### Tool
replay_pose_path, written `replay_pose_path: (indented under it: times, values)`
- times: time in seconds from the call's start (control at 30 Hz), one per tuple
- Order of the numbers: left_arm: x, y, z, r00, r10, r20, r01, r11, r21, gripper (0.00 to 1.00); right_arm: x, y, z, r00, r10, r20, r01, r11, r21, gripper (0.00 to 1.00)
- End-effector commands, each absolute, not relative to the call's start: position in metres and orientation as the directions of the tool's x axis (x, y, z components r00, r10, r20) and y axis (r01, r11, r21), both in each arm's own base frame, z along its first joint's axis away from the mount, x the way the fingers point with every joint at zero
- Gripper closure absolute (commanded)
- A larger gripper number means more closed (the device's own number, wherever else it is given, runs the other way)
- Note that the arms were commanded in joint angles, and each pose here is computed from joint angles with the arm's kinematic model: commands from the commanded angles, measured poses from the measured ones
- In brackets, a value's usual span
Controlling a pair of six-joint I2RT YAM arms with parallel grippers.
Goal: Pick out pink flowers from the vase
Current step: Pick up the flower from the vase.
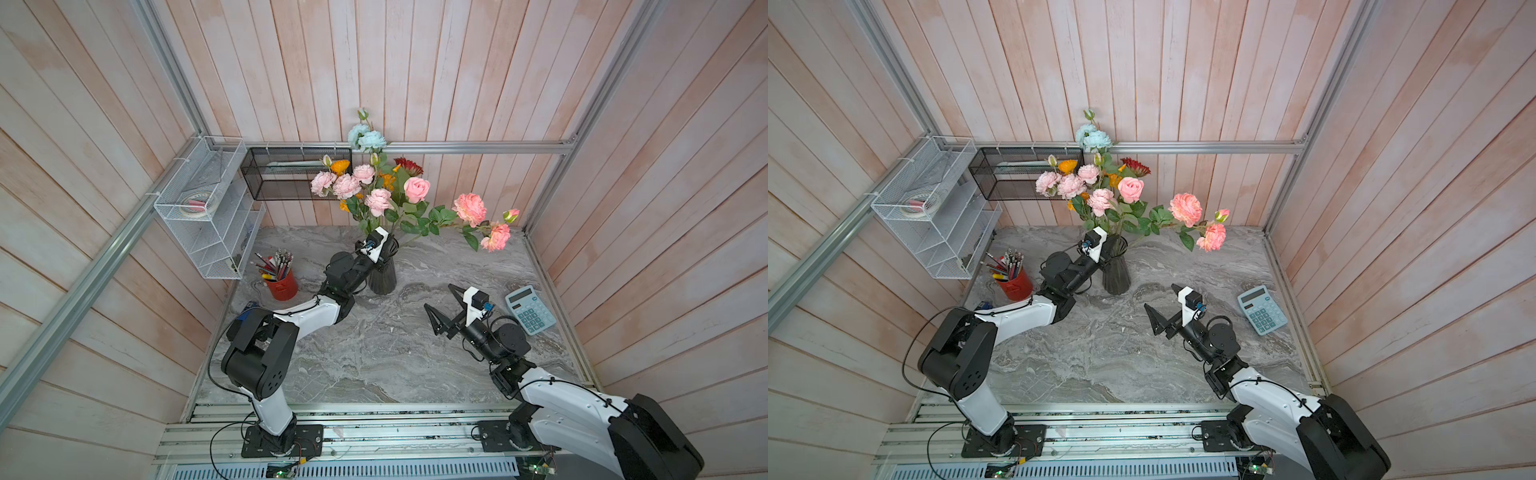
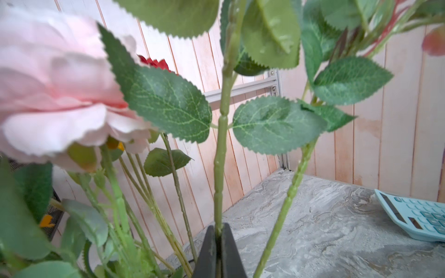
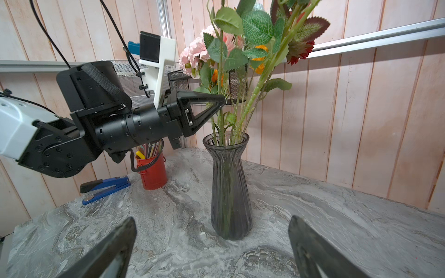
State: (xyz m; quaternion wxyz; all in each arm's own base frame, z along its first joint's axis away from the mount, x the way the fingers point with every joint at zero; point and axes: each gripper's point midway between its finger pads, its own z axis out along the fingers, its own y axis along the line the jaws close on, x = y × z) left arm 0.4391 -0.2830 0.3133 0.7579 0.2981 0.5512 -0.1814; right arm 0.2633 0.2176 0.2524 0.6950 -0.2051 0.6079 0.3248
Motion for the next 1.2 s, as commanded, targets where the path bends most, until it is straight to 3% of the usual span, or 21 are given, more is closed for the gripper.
replay_pose_path:
  times: [0.0, 0.47, 0.9, 1.17]
  values:
    - [0.430, -0.278, 0.333, 0.369, 0.036, -0.929, 0.585, 0.768, 0.262, 0.96, 0.264, 0.219, 0.260, 0.046, 0.222, -0.974, -0.699, 0.704, 0.127, 0.02]
    - [0.402, -0.263, 0.431, 0.455, -0.050, -0.889, 0.570, 0.784, 0.247, 1.00, 0.282, 0.227, 0.287, 0.031, 0.183, -0.983, -0.679, 0.726, 0.114, 0.02]
    - [0.317, -0.216, 0.546, 0.555, -0.279, -0.783, 0.603, 0.784, 0.147, 1.00, 0.281, 0.239, 0.328, 0.053, 0.189, -0.981, -0.720, 0.688, 0.094, 0.02]
    - [0.292, -0.198, 0.557, 0.402, -0.298, -0.866, 0.646, 0.762, 0.037, 1.00, 0.256, 0.244, 0.345, 0.044, 0.190, -0.981, -0.771, 0.631, 0.088, 0.06]
